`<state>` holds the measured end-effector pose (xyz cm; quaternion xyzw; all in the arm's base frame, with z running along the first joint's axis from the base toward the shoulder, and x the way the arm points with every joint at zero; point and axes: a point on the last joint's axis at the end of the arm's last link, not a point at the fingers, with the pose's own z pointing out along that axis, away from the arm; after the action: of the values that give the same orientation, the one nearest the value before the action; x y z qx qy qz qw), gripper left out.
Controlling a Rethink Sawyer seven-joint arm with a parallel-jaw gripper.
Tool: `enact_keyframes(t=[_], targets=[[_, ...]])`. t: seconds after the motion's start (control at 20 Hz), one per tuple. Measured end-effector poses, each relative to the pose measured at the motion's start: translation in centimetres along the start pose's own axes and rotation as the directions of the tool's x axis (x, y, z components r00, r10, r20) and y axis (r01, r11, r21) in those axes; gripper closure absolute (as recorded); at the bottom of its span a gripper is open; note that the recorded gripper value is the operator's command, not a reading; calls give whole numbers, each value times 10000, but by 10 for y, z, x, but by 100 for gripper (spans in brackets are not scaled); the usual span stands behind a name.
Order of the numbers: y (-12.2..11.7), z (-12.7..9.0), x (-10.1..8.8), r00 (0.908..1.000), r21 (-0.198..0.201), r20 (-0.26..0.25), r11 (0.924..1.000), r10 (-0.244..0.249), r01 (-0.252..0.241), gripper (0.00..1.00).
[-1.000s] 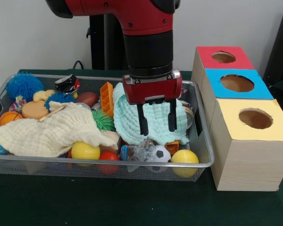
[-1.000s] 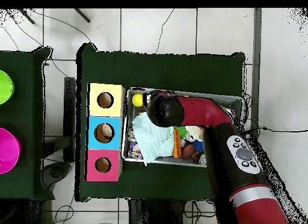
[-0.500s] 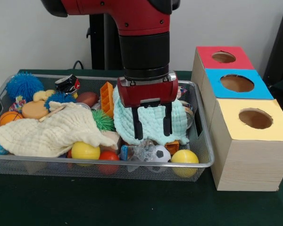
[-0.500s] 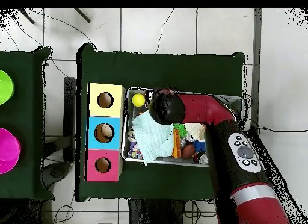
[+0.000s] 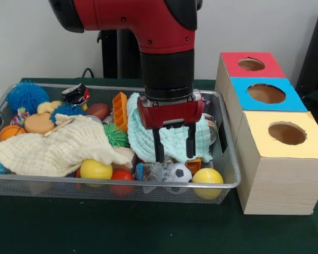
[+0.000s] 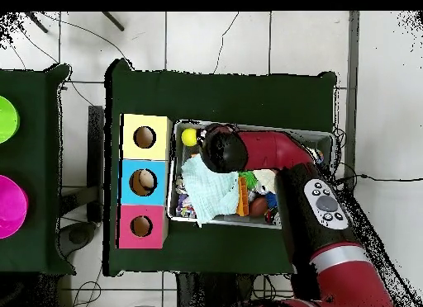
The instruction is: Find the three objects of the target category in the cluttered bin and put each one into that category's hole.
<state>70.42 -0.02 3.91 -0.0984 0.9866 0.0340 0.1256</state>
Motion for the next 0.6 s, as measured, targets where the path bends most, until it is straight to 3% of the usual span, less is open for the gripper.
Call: enact_keyframes(t=[0.4,0.6], targets=[[23,27,24,9954,-90,-548,9969,-789,785,0],[27,29,23,9916,44,-570,9931,-1165,1169,0]])
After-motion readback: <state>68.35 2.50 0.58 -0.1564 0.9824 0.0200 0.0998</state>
